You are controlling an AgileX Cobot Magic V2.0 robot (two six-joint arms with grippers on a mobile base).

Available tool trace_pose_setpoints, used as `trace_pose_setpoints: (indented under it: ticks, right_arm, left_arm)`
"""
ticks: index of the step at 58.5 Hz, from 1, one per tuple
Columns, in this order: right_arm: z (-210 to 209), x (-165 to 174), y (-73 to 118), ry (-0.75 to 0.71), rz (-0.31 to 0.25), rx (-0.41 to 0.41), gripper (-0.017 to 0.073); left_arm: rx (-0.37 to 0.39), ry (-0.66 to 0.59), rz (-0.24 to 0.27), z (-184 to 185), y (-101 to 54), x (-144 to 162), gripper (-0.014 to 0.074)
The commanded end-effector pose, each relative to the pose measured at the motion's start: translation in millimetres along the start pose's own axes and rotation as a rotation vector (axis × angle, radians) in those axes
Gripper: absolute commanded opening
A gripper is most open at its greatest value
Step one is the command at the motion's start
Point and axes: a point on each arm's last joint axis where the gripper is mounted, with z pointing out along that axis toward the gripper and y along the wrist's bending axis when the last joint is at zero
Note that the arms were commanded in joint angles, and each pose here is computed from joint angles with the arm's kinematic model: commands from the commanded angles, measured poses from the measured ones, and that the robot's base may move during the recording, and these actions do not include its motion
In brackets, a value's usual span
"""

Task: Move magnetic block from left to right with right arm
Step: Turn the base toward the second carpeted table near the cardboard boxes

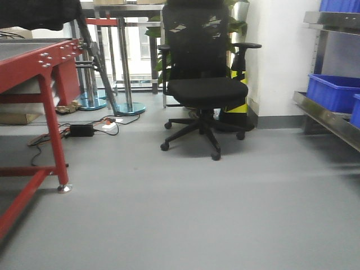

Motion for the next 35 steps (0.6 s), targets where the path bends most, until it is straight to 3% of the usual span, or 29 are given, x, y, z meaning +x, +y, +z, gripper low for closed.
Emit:
trace_pose_setpoints:
  ticks: [1, 35]
  right_arm:
    - [-1.0, -14.2, 0.2, -0.093, -0.019, 0.004, 0.0222]
    - [-1.0, -14.2, 0.2, -0.093, -0.019, 0.004, 0.0222]
  left_arm:
    - [0.003, -0.091, -0.011, -1.0, 0.2, -5.3, -0.0126]
    - [0.003, -0.091, -0.011, -1.0, 0.2, -5.3, -0.0126]
